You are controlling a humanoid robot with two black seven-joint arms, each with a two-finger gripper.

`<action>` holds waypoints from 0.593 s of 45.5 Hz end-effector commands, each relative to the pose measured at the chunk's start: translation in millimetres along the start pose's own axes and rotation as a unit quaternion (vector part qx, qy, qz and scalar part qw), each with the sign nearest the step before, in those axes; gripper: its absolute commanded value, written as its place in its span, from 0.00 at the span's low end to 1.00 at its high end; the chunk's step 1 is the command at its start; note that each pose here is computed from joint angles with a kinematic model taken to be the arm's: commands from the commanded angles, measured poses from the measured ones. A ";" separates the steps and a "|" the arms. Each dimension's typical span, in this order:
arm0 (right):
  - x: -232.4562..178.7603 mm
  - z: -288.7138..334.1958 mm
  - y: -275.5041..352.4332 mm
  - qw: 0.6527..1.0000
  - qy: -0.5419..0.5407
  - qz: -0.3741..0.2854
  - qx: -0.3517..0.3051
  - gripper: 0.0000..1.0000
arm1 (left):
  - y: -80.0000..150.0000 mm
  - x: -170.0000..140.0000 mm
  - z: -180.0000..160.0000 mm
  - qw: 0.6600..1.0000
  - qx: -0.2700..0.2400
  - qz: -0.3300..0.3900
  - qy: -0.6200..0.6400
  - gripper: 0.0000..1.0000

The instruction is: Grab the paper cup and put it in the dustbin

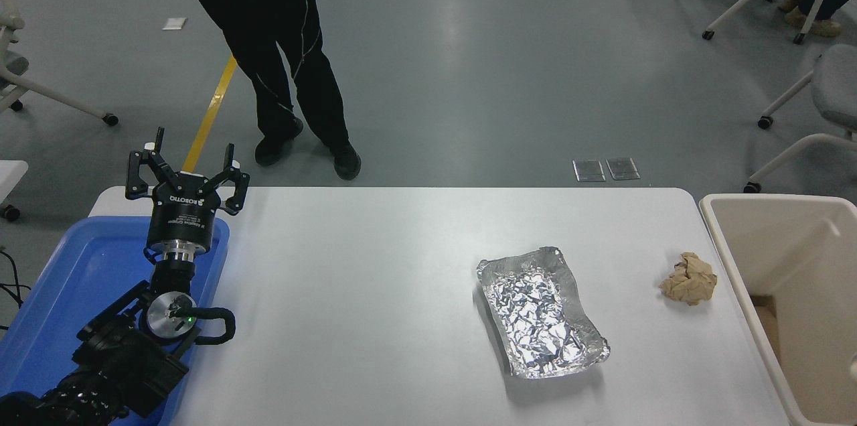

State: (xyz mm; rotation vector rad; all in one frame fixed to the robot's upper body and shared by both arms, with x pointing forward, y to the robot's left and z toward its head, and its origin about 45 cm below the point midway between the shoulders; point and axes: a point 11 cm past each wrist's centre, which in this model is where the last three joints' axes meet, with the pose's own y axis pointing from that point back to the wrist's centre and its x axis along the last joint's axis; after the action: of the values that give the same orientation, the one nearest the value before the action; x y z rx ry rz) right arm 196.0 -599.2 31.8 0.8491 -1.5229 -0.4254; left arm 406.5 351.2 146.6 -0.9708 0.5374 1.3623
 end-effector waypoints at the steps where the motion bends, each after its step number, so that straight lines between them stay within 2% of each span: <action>1: -0.6 -20.6 2.8 1.000 -0.011 -0.003 0.014 1.00 | 0.0 0.0 0.0 1.000 0.000 0.000 0.000 0.99; 9: 16.8 -53.0 8.4 0.999 -0.016 0.000 0.043 1.00 | 0.7 0.6 -0.1 1.000 0.000 0.001 0.000 0.99; 19: 81.0 -108.3 29.2 0.992 -0.027 -0.038 0.114 1.00 | 0.5 0.1 -0.2 1.000 0.000 0.000 0.000 0.99; 27: 112.3 -145.1 71.8 0.983 0.062 -0.084 0.152 1.00 | -0.2 -0.4 -0.1 1.000 0.000 -0.001 0.001 0.99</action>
State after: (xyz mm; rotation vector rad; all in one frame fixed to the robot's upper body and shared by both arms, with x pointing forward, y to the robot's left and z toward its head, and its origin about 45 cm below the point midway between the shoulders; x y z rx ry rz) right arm 289.3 -611.2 113.8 1.0538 -1.5598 -0.3311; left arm 406.2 351.1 146.4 -0.9712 0.5381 1.3614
